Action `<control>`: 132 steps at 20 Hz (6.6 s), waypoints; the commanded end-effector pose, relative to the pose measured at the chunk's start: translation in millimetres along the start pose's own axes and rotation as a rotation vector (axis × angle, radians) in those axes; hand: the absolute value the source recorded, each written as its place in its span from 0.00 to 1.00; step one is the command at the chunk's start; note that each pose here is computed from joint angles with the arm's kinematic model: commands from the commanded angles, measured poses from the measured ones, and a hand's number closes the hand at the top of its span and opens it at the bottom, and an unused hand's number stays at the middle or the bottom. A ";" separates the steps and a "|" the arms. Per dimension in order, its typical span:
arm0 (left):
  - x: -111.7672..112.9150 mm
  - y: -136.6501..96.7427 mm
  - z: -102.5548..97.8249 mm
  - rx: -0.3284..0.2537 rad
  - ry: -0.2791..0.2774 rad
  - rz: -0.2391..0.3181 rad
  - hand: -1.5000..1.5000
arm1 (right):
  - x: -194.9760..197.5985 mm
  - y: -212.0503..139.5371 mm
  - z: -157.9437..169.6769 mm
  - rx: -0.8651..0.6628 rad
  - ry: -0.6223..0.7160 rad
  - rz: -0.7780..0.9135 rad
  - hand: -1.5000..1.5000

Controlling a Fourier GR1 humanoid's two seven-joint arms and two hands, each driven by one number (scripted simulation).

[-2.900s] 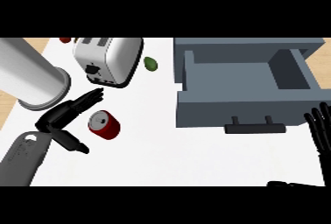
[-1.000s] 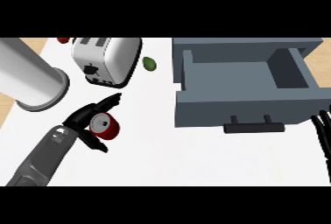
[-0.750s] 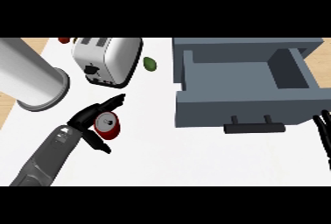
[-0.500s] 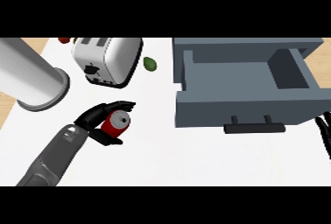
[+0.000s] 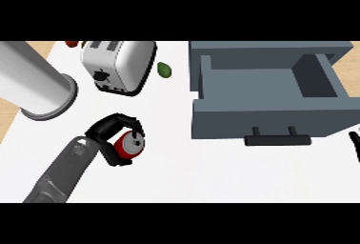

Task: Pick up the can, place it into the drawer and close the drawer

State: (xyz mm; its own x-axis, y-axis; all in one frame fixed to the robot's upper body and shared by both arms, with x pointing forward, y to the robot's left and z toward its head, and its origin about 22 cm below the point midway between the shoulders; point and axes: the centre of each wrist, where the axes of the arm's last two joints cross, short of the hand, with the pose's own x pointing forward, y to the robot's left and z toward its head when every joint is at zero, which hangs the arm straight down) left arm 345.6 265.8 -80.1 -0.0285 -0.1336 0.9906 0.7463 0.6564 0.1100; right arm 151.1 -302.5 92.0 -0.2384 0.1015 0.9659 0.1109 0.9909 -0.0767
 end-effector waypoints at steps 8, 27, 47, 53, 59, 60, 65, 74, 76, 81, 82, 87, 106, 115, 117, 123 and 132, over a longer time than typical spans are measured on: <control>-7.2 9.2 28.1 0.512 -0.122 0.152 1.00 | 7.5 -2.0 8.1 -0.040 -0.006 0.013 0.00; 164.8 -35.6 -67.2 0.787 -0.235 0.054 1.00 | -5.3 -9.2 21.3 -0.051 0.000 0.011 0.00; 327.3 -91.9 -169.2 0.706 -0.240 -0.041 1.00 | 7.0 -17.5 4.6 -0.040 -0.033 0.011 0.00; 352.9 -97.6 -195.1 0.727 -0.223 -0.048 1.00 | 9.7 -10.7 -7.9 -0.035 -0.009 0.026 0.00; 362.1 -102.0 -218.2 0.730 -0.181 -0.069 1.00 | 10.5 7.2 -0.7 -0.026 -0.025 -0.005 0.00; 345.2 -95.5 -220.0 0.739 -0.177 -0.098 1.00 | 11.2 2.3 -4.3 -0.002 -0.019 0.013 0.00; 364.9 -97.8 -230.1 0.733 -0.164 -0.095 1.00 | 5.8 -10.6 -10.0 -0.015 -0.026 0.020 0.00; 344.7 -91.8 -239.3 0.767 -0.115 -0.134 1.00 | -0.7 -0.3 -13.9 -0.001 -0.030 0.006 0.00; 333.5 -91.6 -239.4 0.769 -0.123 -0.152 1.00 | 8.3 8.0 -23.7 0.006 -0.050 0.005 0.00; 321.3 -87.7 -240.3 0.813 -0.117 -0.192 1.00 | 6.2 9.7 -24.7 0.013 -0.042 -0.004 0.00; 330.8 -94.2 -242.3 0.817 -0.117 -0.200 1.00 | 1.8 -0.8 -28.0 -0.003 -0.047 0.003 0.00; 300.0 -86.8 -239.0 0.821 -0.104 -0.246 1.00 | 6.9 12.5 -24.4 0.018 -0.041 0.012 0.00; 270.5 -84.9 -235.4 0.935 -0.083 -0.279 0.00 | 17.4 21.8 -31.2 0.065 -0.079 0.014 0.00; 267.2 -85.4 -234.4 0.957 -0.094 -0.220 0.00 | 33.4 5.1 -33.3 0.057 -0.190 0.208 0.00; 275.6 -88.2 -236.2 0.980 -0.102 -0.186 0.00 | 45.4 1.3 -38.0 0.095 -0.219 0.282 0.00; 285.3 -93.5 -237.8 0.949 -0.135 -0.126 0.00 | 46.7 14.7 -34.7 0.131 -0.278 0.391 0.00; 306.7 -103.6 -242.3 0.982 -0.181 -0.116 0.00 | 49.6 33.1 -60.1 0.176 -0.315 0.746 0.00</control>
State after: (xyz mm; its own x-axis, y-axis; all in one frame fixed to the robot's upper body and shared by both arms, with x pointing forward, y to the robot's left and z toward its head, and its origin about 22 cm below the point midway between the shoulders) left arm 424.4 -14.5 180.0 -0.2228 -0.1861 0.9569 -0.1358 0.9780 0.1585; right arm 192.2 -271.9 150.9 -0.4400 0.6379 0.6320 0.1782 0.7518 -0.6348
